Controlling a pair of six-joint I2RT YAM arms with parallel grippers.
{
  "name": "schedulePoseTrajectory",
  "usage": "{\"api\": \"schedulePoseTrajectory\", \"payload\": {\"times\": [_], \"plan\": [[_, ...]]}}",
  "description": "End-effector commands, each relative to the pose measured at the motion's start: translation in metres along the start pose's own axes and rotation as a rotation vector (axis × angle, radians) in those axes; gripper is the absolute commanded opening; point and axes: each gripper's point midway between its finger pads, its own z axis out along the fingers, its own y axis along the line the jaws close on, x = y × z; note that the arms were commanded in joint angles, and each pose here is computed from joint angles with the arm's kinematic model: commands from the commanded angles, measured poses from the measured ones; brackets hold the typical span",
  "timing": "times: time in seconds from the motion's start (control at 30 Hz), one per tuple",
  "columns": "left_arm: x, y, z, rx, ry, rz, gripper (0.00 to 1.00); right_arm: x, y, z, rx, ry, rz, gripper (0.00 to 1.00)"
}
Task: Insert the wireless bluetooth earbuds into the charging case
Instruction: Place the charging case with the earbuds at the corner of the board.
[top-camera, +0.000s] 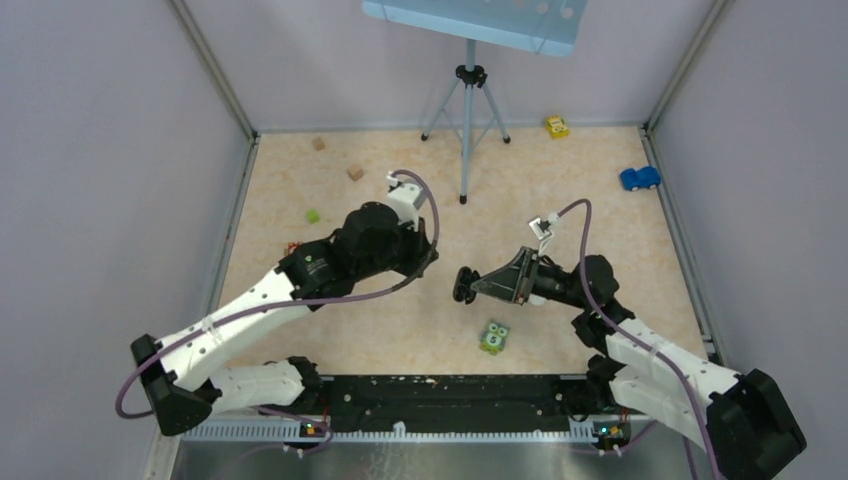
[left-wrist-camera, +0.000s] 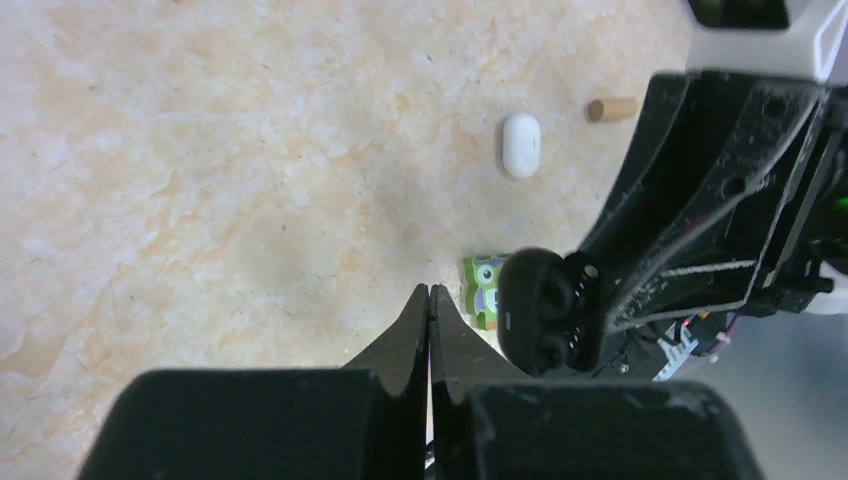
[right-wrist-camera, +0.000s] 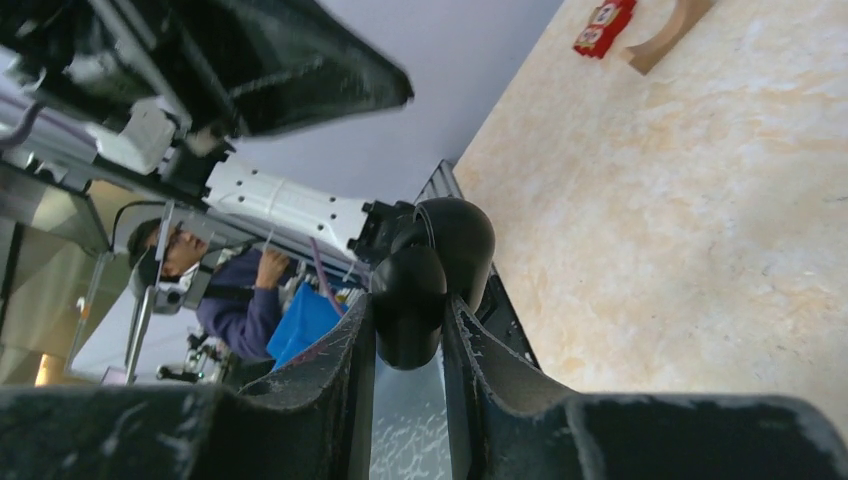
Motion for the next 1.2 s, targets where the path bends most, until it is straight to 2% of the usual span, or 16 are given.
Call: {"api": "schedulePoseTrajectory", "payload": {"times": [0.0, 0.27, 0.5, 0.63, 0.73, 0.83, 0.9, 1.17], "plan": [[-0.029, 0.004, -0.029, 0.086, -0.113, -0.076, 0.01, 0.010, 0.038, -0.006, -0.222, 0.064, -0.118, 0.00], [-0.026, 0.028, -0.036, 0.050, -0.119, -0.114, 0.06, 0.028, 0.093, -0.033, -0.527, 0.155, -0.226, 0.00], [-0.018, 0.028, -0.028, 0.085, -0.102, -0.131, 0.07, 0.035, 0.112, -0.046, -0.628, 0.205, -0.283, 0.00], [-0.014, 0.028, -0.025, 0.093, -0.095, -0.140, 0.08, 0.036, 0.106, -0.044, -0.614, 0.216, -0.262, 0.00], [-0.012, 0.029, -0.023, 0.095, -0.088, -0.144, 0.08, 0.033, 0.080, -0.026, -0.497, 0.235, -0.180, 0.00], [-0.011, 0.030, -0.021, 0.094, -0.086, -0.146, 0.09, 0.026, 0.012, 0.009, -0.179, 0.240, -0.086, 0.00], [-0.011, 0.030, -0.021, 0.095, -0.085, -0.148, 0.09, 0.024, -0.027, 0.018, 0.014, 0.254, -0.088, 0.00], [-0.007, 0.031, -0.018, 0.094, -0.075, -0.151, 0.09, 0.033, -0.098, 0.037, 0.177, 0.318, 0.021, 0.00]]}}
